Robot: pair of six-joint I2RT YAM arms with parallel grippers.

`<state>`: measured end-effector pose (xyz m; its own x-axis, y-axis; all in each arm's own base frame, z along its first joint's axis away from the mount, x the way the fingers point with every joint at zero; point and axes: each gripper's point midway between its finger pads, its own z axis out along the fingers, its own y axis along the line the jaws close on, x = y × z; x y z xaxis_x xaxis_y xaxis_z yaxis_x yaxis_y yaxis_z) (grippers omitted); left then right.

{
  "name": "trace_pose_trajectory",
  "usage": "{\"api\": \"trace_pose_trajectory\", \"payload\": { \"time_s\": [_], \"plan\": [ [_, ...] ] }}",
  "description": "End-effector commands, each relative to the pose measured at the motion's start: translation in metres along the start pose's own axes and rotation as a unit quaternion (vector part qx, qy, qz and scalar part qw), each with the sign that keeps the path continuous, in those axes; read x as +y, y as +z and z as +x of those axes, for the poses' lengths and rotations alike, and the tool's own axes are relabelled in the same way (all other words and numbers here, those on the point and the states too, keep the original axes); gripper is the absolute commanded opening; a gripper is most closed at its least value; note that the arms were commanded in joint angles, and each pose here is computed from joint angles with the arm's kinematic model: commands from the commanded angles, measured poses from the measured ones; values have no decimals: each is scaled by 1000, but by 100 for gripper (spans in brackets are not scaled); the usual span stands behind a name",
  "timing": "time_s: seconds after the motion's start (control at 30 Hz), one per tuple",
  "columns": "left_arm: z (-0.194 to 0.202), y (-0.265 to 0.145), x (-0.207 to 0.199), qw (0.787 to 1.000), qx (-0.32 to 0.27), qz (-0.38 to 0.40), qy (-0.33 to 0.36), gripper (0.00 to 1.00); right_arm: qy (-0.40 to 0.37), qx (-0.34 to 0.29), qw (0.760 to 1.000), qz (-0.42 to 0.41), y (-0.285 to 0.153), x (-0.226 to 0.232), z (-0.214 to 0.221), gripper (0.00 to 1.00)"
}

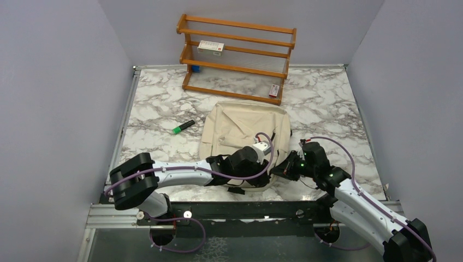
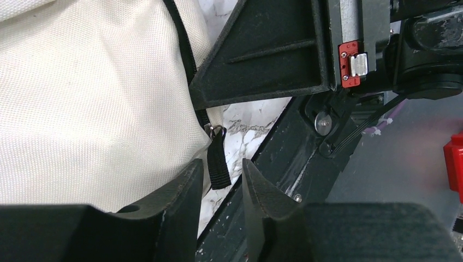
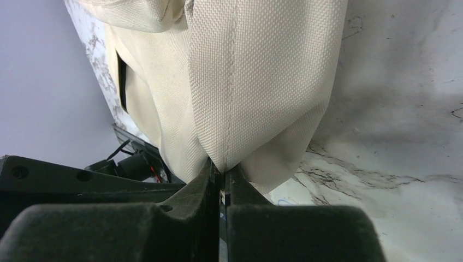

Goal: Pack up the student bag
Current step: Zip the student bag at the center of the board.

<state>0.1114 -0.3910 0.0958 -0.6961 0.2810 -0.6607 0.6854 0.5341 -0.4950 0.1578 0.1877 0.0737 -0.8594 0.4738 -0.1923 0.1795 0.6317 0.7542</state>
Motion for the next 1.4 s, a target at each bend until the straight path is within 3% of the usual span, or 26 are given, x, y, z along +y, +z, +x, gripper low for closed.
{"api": "trace_pose_trajectory", "payload": {
  "time_s": [0.0,0.4,0.57,0.7,0.87,1.13,1.37],
  "plan": [
    [-7,4,-7,1000,-6,16,2,34,3,-9,1000,7,1,-3,-3,7],
    [-10,13,-4,1000,-4,6,5,36,5,-9,1000,8,2,-6,-2,7],
    [-13,12,-7,1000,-4,12,12,20,5,-9,1000,9,2,-6,-2,7],
    [-12,8,-8,1000,-3,17,16,1,5,-9,1000,10,2,-7,-2,7],
    [-5,0,-9,999,5,28,25,0,3,-15,1000,11,1,-5,-5,8],
    [10,-8,-13,998,26,54,36,0,-5,-52,998,26,-10,-2,-18,41],
    [9,-6,-21,996,31,74,40,0,-2,-39,999,11,-10,3,-13,55]
  ]
}}
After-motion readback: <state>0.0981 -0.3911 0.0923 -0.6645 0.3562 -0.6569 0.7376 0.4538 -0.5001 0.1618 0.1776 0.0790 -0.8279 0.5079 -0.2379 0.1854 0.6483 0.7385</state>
